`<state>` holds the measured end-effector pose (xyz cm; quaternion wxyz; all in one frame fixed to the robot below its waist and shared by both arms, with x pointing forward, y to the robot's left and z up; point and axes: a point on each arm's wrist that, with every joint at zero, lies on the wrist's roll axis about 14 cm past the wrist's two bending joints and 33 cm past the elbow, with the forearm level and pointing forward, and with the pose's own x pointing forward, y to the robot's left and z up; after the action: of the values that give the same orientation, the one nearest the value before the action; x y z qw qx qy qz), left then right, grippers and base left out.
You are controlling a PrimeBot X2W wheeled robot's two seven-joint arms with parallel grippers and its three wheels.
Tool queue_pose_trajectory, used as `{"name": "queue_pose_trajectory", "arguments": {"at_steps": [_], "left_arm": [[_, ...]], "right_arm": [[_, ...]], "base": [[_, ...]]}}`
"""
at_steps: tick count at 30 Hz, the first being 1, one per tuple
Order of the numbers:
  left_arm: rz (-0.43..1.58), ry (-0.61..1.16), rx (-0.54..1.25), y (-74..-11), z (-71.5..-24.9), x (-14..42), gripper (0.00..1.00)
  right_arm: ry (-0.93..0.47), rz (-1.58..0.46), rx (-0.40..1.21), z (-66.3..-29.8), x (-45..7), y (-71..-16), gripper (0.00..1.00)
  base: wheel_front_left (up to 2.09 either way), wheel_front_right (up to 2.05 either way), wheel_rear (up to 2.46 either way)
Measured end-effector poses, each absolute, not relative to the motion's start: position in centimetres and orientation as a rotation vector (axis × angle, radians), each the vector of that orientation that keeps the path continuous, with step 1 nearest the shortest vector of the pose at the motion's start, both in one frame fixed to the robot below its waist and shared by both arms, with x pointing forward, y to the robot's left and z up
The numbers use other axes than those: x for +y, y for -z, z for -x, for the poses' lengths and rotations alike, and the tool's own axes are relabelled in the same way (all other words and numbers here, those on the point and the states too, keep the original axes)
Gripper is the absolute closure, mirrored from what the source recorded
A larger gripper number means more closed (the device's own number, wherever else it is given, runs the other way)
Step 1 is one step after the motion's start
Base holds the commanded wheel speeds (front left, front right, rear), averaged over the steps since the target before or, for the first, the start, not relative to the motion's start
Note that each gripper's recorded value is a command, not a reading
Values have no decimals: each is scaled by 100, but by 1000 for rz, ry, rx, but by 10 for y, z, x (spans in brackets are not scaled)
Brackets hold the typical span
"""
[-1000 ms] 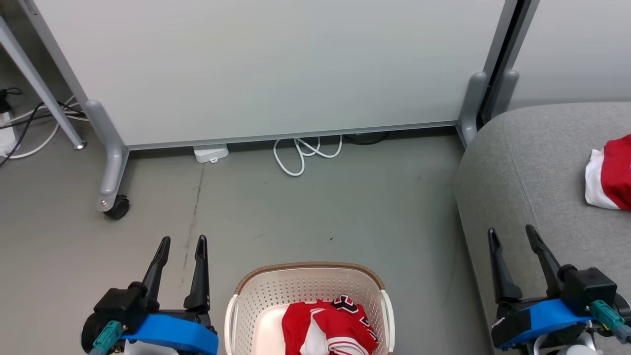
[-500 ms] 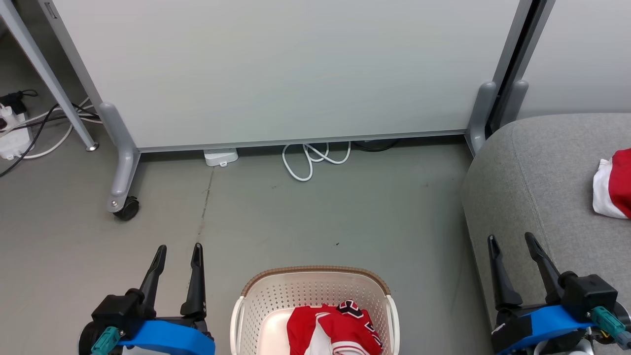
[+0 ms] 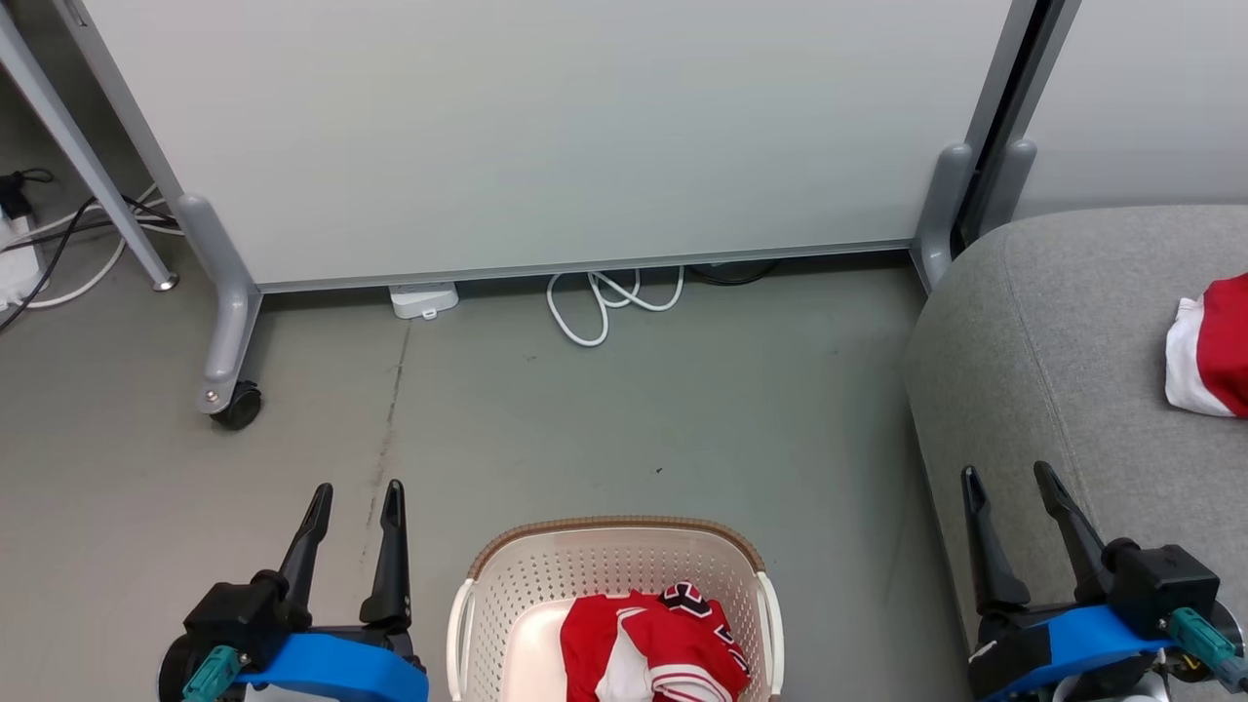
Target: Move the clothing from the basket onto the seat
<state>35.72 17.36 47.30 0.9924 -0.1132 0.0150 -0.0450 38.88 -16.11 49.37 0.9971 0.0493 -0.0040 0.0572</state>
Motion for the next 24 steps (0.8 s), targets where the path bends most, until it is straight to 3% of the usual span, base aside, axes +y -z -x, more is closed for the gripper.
{"name": "queue_pose_trajectory", "arguments": {"at_steps": [13, 24], "left_arm": [[221, 146, 108, -449, -378, 156, 0], [226, 274, 299, -384, -405, 113, 0]], "right_arm": [[-117, -95, 11, -399, -160, -484, 0], [-80, -91, 51, -419, -174, -462, 0]], "base": [[0, 0, 0], [0, 0, 0]]}}
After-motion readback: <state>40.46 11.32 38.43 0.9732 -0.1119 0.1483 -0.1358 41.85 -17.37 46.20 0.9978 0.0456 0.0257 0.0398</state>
